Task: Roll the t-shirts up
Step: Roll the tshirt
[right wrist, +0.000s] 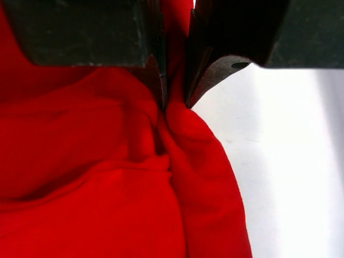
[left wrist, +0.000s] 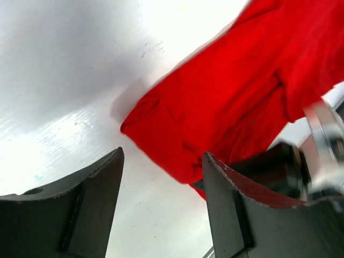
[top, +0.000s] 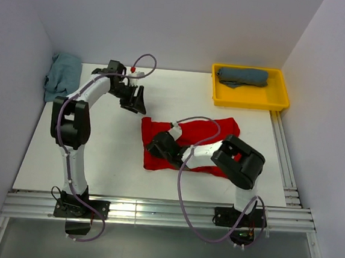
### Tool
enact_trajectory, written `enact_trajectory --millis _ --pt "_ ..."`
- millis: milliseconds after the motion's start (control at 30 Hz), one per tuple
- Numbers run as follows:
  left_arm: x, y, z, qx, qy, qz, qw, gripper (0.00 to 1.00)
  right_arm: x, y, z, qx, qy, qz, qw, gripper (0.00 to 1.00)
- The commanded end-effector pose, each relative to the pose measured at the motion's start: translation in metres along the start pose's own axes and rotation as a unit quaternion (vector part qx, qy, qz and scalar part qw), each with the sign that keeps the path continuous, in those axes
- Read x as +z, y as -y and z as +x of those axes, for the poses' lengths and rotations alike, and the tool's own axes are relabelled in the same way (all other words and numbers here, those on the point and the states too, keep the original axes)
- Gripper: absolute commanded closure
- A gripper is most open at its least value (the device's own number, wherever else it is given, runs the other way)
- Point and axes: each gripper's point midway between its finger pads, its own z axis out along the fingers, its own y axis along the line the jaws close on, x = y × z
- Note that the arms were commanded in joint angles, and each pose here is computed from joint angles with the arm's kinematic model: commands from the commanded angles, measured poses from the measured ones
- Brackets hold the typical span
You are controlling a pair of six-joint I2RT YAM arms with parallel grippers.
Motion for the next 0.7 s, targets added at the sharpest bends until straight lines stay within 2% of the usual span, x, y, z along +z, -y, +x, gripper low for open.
enact_trajectory --millis 0,67,167,267,500,667 --pt "-0.024 0.021 -0.001 0.035 0.033 0.053 0.997 0.34 -0.007 -0.038 -0.015 0.125 -0.024 -0.137 0.982 0.84" --pt "-0.019 0.019 0.013 0.034 0.024 0.065 0.997 0.34 -0.006 -0.023 -0.007 0.164 -0.043 -0.14 0.976 0.85" --pt "-0.009 0.017 0.027 0.028 0.022 0.084 0.996 0.34 -0.01 -0.027 -0.012 0.228 -0.051 -0.2 0.951 0.85" --pt "0.007 0.013 0.038 0.018 0.018 0.103 0.994 0.34 -0.008 -0.021 -0.01 0.271 -0.059 -0.221 0.935 0.86" --pt "0.043 0.005 0.045 0.001 0.028 0.119 0.993 0.34 -0.006 -0.01 -0.005 0.323 -0.071 -0.241 0.912 0.87" --pt "0.062 0.002 0.047 -0.017 0.012 0.094 0.995 0.37 -0.003 -0.008 -0.003 0.335 -0.078 -0.245 0.906 0.88"
